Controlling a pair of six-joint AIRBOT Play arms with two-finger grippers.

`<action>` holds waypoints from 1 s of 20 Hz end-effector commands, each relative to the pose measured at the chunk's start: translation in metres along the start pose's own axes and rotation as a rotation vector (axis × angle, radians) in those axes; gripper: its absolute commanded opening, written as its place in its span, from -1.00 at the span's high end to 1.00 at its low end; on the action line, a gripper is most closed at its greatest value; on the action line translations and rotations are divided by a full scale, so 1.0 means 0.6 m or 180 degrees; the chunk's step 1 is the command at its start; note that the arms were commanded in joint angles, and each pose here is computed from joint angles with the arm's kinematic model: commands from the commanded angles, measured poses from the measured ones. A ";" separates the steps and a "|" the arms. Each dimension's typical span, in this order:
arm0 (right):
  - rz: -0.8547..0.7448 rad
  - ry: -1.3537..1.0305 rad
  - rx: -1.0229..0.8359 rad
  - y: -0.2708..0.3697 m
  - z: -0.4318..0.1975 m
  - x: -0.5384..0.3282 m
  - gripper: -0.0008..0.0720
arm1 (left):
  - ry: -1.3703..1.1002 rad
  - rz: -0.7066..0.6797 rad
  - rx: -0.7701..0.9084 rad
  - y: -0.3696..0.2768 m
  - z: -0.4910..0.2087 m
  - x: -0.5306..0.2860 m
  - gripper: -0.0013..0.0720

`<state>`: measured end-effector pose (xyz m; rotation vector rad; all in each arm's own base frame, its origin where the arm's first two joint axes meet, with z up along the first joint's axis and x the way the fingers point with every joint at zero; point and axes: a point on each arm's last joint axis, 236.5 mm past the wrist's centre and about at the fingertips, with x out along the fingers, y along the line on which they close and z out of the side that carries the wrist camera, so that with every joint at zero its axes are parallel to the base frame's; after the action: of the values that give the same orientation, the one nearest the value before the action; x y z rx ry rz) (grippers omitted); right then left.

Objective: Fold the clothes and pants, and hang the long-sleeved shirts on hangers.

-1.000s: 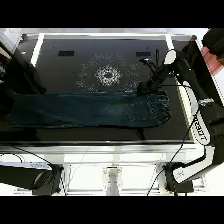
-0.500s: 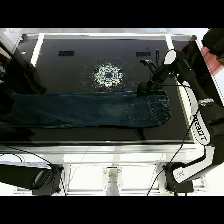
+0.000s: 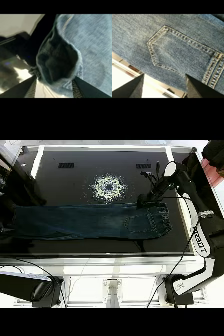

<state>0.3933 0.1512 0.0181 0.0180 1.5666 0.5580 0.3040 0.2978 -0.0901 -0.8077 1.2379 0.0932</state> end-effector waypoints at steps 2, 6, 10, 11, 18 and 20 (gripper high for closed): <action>0.0002 -0.0002 0.0018 0.001 0.000 0.000 -0.60 | 0.0005 -0.0104 0.0035 -0.012 0.006 0.019 0.23; 0.0001 -0.0002 0.0018 0.001 0.000 0.000 -0.60 | 0.0143 -0.0201 0.0065 -0.030 -0.009 0.021 0.91; -0.0002 -0.0002 0.0018 0.000 0.000 0.000 -0.52 | -0.0280 -0.0144 0.0261 -0.094 0.033 -0.046 0.92; 0.0000 0.0000 0.0019 0.001 0.000 0.000 -0.52 | -0.0433 -0.0196 0.0319 -0.127 0.046 -0.070 0.92; 0.0015 0.0137 0.0044 0.002 -0.017 -0.001 -0.52 | -0.0377 -0.0431 0.1922 -0.504 -0.026 -0.158 0.92; 0.0003 0.0138 0.0045 0.000 -0.017 -0.001 -0.52 | 0.0010 -0.0443 0.2356 -0.590 -0.106 -0.132 0.92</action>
<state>0.3848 0.1493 0.0184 0.0208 1.6057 0.5550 0.4061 0.1186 0.1192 -0.3815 1.0339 -0.2880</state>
